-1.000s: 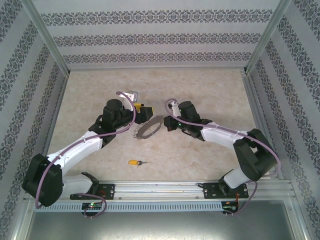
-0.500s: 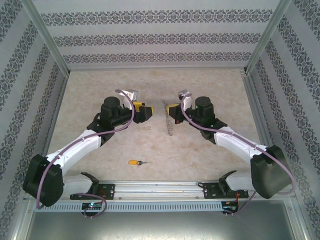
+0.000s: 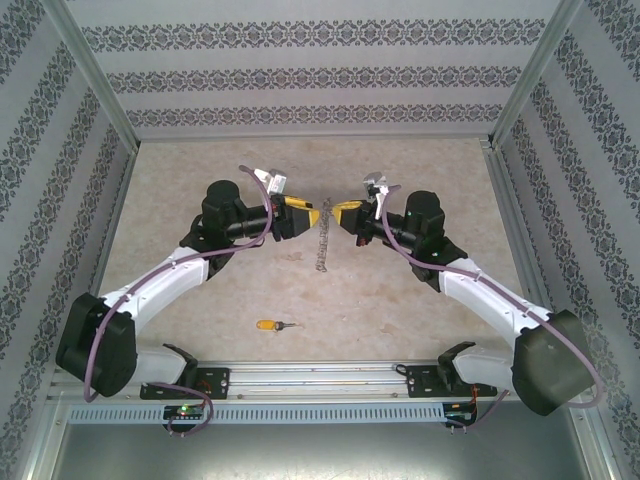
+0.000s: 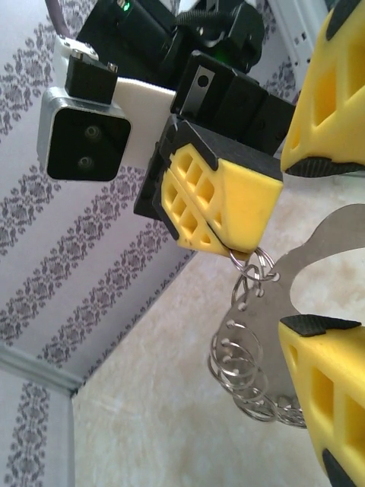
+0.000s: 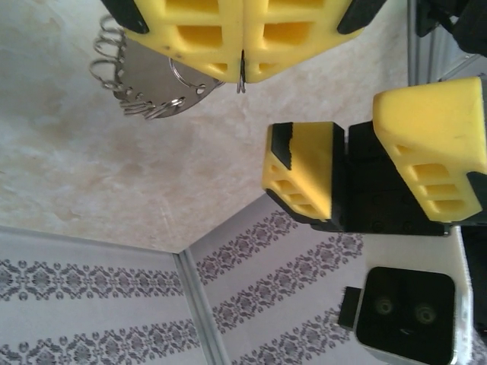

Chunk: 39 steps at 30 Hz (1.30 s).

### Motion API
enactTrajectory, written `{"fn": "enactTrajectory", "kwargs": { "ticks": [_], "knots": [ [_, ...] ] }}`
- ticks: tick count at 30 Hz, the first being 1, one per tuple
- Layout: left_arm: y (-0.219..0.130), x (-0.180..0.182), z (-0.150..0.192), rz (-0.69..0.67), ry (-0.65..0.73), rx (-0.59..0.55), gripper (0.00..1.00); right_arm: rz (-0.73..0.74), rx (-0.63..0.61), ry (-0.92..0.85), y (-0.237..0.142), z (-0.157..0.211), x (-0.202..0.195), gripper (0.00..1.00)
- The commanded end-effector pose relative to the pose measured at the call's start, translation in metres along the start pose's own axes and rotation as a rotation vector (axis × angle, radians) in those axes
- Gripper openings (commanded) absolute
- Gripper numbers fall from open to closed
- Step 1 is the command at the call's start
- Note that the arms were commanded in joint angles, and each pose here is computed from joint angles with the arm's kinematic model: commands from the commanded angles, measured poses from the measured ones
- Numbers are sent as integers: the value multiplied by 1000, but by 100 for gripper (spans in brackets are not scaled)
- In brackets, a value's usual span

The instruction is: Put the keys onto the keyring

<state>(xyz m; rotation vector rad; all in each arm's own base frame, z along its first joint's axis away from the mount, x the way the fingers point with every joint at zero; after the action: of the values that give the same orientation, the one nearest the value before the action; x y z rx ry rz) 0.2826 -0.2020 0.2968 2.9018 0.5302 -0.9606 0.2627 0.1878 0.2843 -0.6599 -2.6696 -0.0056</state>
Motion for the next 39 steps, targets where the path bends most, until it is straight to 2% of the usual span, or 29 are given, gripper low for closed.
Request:
{"fn": "enactTrajectory", "kwargs": {
  "ticks": [1, 22, 28, 35, 39],
  "knots": [
    [1, -15, -20, 114, 44, -32, 49, -98, -88, -63, -6, -30, 18, 0],
    [17, -12, -15, 251, -18, -31, 32, -133, -98, -48, -1, -33, 22, 0],
    [19, -18, -14, 298, -12, -19, 20, -123, -88, -36, 3, -30, 17, 0],
    [24, -12, -7, 304, -32, -3, 22, -133, -81, -37, 6, -31, 18, 0],
    [27, -11, -6, 318, -39, 1, 16, -133, -72, -30, 7, -30, 17, 0]
  ]
}}
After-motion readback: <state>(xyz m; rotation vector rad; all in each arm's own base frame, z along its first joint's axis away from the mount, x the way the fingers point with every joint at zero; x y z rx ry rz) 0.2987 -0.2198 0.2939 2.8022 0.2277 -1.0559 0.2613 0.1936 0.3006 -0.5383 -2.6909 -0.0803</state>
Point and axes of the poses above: each hand's point on the last joint's axis, 136 mm out from that joint toward the fingers, its own y axis out along the fingers, its own x axis along the line the jaws close on, z = x × y, the point moved 8 cm from there along -y, back along the fingers, and after that the axes turned 2 degrees about -y, right-handed, at the moved point
